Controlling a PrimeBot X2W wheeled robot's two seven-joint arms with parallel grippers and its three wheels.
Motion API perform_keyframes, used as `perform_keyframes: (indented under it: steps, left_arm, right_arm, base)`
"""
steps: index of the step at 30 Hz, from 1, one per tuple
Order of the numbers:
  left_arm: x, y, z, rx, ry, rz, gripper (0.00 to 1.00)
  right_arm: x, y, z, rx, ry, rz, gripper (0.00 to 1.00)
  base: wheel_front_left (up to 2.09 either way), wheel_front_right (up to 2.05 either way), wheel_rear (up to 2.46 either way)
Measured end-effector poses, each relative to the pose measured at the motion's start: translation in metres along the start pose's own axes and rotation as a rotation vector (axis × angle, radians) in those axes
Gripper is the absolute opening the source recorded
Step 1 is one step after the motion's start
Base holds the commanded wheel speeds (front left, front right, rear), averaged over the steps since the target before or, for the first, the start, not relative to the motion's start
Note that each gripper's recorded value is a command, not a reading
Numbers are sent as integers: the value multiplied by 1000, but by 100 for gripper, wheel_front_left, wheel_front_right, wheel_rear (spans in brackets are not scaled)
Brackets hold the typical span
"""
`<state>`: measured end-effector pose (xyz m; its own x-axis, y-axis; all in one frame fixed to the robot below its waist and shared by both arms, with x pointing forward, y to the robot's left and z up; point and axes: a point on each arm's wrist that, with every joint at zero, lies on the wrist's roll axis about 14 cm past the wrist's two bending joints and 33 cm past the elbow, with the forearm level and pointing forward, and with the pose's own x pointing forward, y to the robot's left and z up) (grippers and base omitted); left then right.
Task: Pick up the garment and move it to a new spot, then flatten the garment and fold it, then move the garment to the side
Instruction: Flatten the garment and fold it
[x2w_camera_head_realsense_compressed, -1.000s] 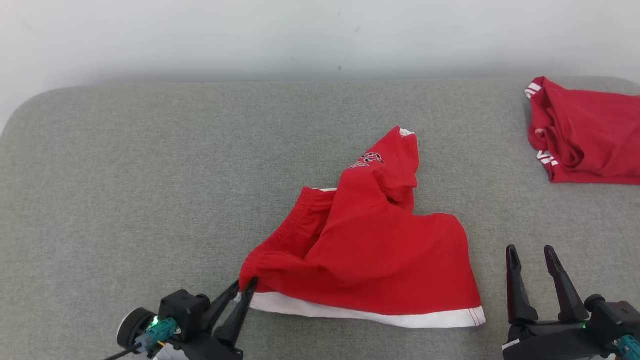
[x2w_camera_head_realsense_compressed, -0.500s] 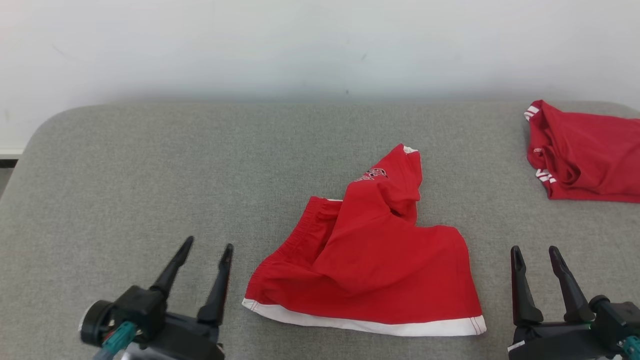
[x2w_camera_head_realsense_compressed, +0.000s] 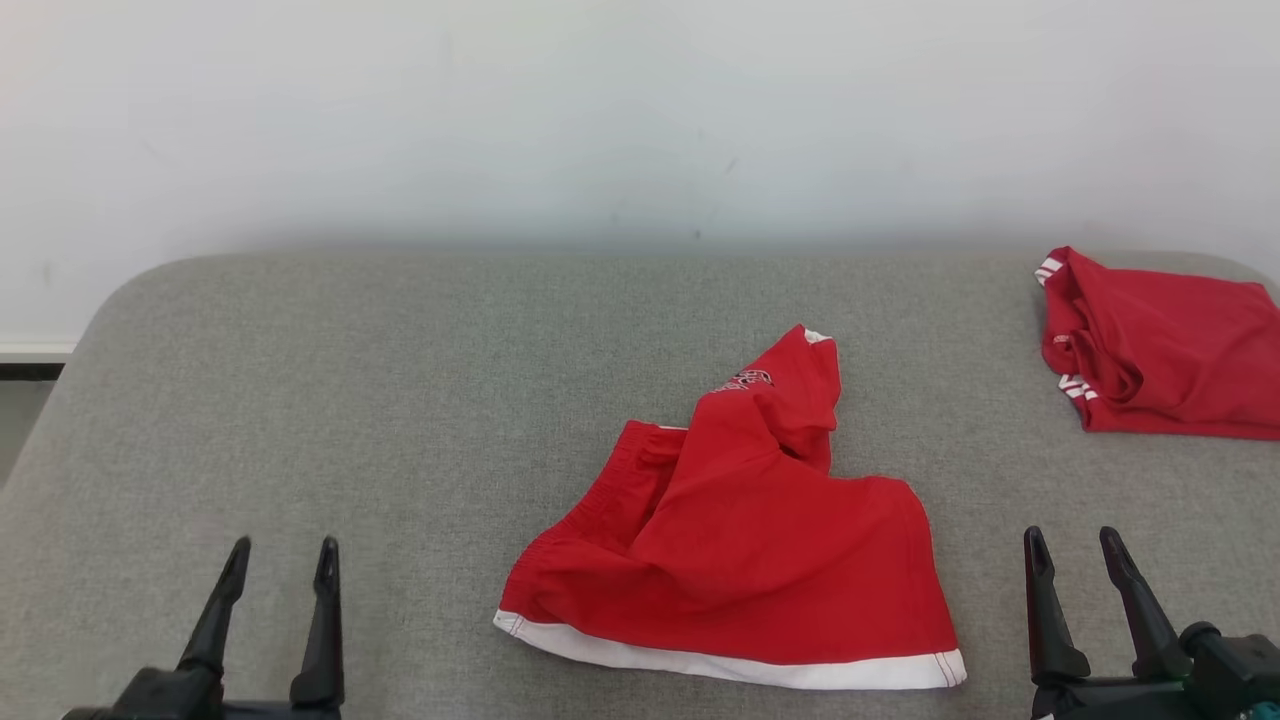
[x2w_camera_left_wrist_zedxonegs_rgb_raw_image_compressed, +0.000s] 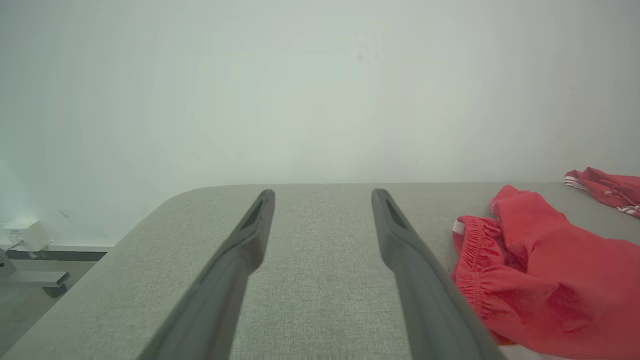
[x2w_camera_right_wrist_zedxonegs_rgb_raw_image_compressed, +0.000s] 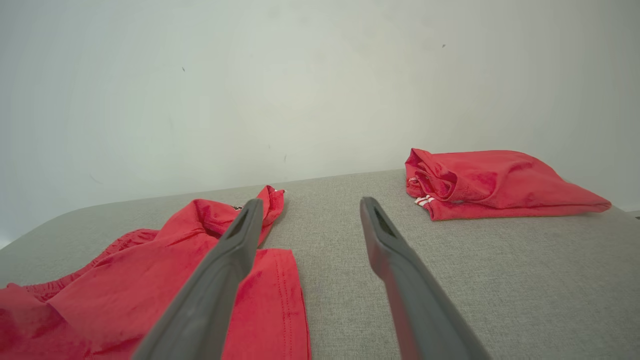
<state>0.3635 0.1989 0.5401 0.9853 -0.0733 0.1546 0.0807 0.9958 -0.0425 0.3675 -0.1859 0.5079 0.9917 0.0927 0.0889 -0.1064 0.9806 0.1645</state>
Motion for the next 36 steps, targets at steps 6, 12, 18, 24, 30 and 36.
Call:
perform_keyframes:
  steps: [6, 12, 18, 24, 30, 36]
  left_arm:
    - [-13, 8, -5, -1, 10, 29, 100]
    - [-21, 12, -16, -19, 36, 52, 100]
    - [-25, 10, -25, -22, 61, 50, 100]
    - [-26, 12, -33, -21, 84, 53, 100]
    - [-26, 10, -34, -14, 88, 46, 100]
    - [-23, 4, -35, -3, 92, 18, 100]
  right_arm:
    - [-6, 2, -2, 7, 6, -2, 100]
    - [-10, 2, -5, 15, 14, -6, 100]
    - [-13, 6, -14, 23, 39, 0, 100]
    - [-13, 6, -17, 24, 50, -2, 100]
    - [-14, 5, -18, 27, 53, -5, 100]
    - [-14, 7, -20, 31, 60, 0, 100]
  base:
    - [0, 0, 0]
    - [0, 0, 0]
    - [0, 0, 0]
    - [0, 0, 0]
    - [0, 0, 0]
    - [0, 0, 0]
